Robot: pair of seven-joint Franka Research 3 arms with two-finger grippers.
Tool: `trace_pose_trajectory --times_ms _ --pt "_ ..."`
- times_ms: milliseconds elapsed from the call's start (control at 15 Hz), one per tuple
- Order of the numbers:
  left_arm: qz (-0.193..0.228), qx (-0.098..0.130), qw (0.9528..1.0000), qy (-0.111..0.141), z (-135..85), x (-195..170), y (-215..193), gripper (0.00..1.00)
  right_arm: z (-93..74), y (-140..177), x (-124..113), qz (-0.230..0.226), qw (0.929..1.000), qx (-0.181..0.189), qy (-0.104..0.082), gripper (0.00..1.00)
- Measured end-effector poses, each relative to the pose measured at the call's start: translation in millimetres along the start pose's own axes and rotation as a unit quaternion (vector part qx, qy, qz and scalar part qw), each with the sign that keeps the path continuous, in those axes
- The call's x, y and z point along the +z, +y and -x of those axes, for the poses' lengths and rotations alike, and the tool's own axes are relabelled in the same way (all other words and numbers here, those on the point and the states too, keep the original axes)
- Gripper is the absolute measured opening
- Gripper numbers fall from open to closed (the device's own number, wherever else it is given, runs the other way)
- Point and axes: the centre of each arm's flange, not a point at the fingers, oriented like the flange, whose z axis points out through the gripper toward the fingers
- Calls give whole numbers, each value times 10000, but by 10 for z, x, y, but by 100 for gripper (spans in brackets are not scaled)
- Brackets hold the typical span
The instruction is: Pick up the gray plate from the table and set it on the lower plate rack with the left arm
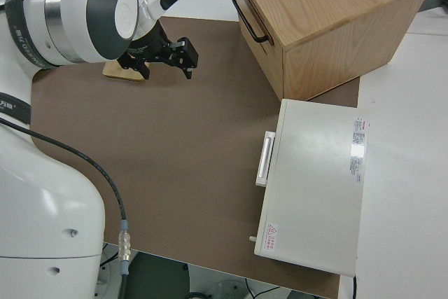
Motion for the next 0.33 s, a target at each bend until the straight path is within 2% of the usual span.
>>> trace_pose_trajectory --times_ms 200,333 --pt "0 -10 10000 2 -1 -1 42 100 0 0 0 0 10000 0 0 99" --pt "-8 -94 10000 5 -4 -1 82 100 0 0 0 0 10000 0 0 99"
